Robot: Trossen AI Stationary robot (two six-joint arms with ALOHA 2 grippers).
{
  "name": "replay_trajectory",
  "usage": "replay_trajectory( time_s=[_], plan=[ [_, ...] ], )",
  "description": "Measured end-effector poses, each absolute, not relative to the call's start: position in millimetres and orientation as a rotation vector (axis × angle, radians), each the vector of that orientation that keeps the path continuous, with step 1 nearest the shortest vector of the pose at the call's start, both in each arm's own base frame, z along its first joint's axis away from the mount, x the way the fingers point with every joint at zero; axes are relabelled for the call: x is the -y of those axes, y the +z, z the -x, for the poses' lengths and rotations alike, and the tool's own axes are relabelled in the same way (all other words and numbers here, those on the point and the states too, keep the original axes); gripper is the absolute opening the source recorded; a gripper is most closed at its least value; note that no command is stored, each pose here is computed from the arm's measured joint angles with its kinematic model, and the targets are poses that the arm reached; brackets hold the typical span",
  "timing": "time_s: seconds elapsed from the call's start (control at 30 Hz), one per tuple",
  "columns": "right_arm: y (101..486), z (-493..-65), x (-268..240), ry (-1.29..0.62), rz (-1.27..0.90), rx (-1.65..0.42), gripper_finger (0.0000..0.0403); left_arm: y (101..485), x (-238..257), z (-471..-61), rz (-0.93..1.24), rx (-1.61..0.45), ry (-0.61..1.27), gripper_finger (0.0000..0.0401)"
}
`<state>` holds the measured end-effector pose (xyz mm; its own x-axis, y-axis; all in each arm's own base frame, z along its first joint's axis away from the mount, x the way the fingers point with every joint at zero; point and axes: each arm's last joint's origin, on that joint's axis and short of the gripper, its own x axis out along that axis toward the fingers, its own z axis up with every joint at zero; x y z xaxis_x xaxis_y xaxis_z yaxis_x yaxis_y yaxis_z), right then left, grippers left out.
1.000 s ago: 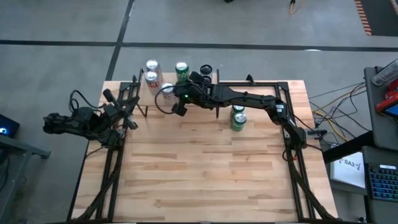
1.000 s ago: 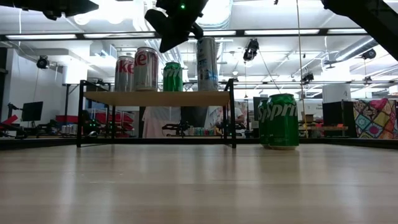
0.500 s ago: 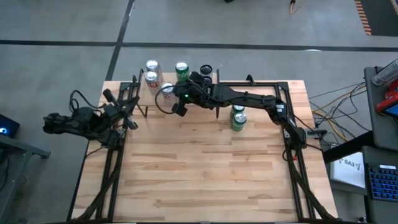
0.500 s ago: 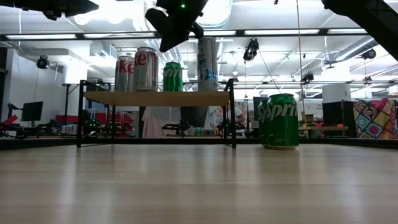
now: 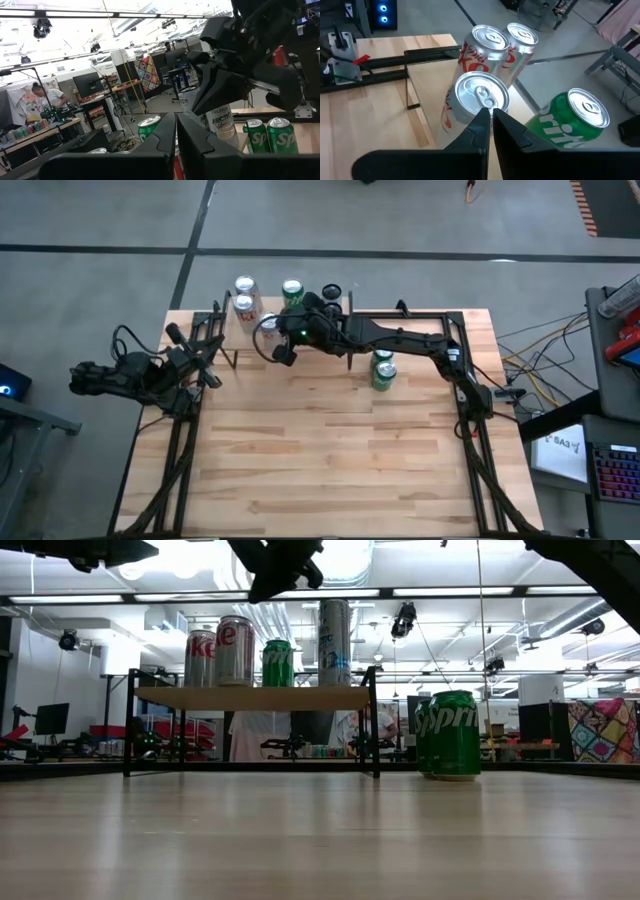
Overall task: Place canned beverage on shelf
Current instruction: Put the red-silver soda can aligned with the other red-silver soda cans on the shelf
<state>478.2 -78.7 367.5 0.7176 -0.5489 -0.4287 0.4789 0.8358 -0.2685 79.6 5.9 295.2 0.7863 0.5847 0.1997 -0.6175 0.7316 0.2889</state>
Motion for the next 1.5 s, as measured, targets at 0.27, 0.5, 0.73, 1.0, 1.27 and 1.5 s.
replay_trajectory(
  time_s=[0.27, 0.5, 0.73, 1.0, 1.27, 1.5],
  plan=[
    [347, -490, 76, -0.546, 0.143, -0.546, 0.0012, 295, -6, -80, -0.354, 0.095, 0.662, 0.0000],
    [349, -489, 78, -0.567, 0.149, -0.543, 0.0012, 295, -6, -80, -0.353, 0.096, 0.665, 0.0000],
    [344, -490, 77, -0.571, 0.143, -0.556, 0.0012, 295, -6, -80, -0.353, 0.095, 0.665, 0.0000],
    [338, -491, 81, -0.581, 0.145, -0.551, 0.0012, 295, -6, -80, -0.353, 0.095, 0.665, 0.0000],
    [338, -492, 87, -0.588, 0.160, -0.535, 0.0012, 295, -6, -80, -0.354, 0.094, 0.665, 0.0000],
    [340, -491, 93, -0.617, 0.182, -0.531, 0.0012, 295, -6, -80, -0.354, 0.094, 0.665, 0.0000]
  ],
)
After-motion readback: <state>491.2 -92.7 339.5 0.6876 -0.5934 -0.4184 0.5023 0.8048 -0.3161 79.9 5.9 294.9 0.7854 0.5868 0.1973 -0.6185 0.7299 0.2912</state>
